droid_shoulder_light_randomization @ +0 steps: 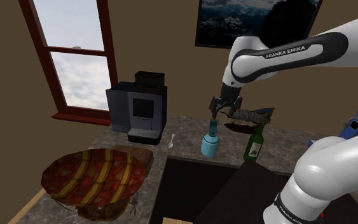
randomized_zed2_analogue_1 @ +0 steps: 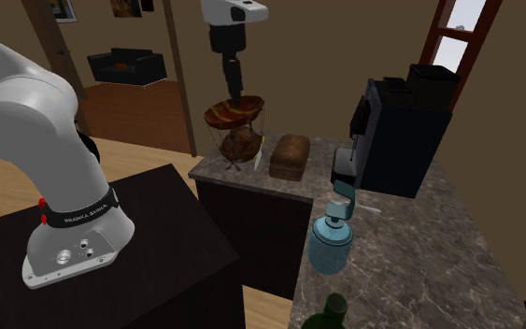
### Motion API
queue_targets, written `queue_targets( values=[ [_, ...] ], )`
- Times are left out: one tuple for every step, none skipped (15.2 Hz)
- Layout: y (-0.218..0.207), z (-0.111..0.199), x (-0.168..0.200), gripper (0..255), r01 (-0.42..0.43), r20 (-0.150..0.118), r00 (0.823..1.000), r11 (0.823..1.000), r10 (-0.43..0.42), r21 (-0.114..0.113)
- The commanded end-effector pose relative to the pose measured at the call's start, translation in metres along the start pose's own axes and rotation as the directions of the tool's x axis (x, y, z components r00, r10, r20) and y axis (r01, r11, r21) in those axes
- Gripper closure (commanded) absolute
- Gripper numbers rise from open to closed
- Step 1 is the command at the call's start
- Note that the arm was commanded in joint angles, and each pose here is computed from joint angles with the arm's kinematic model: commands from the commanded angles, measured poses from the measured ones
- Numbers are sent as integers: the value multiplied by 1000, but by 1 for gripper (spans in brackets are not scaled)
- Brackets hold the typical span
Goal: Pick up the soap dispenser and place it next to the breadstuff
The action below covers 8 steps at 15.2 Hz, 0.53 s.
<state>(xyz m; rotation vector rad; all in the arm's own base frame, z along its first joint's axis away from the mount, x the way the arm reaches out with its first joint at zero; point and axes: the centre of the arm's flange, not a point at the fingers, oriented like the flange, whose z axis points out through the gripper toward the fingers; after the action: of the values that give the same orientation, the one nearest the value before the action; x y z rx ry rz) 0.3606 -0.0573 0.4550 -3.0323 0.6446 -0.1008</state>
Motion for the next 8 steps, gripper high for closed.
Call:
queue_targets(
  values=[
    [5, 20, 11, 0, -37, -24, 999, 999, 37, -10],
    [8, 30, 17, 0, -55, -33, 998, 998, 54, -15],
    [11, 40, 23, 0, -73, -43, 996, 997, 72, -20],
    [14, 51, 30, 0, -91, -53, 995, 996, 90, -24],
    [18, 60, 36, 0, -109, -63, 992, 994, 107, -29],
    [21, 70, 42, 0, -127, -73, 990, 991, 124, -33],
    [25, 80, 49, 0, -145, -82, 986, 989, 142, -37],
    [29, 90, 55, 0, -163, -93, 983, 986, 159, -41]
  ],
)
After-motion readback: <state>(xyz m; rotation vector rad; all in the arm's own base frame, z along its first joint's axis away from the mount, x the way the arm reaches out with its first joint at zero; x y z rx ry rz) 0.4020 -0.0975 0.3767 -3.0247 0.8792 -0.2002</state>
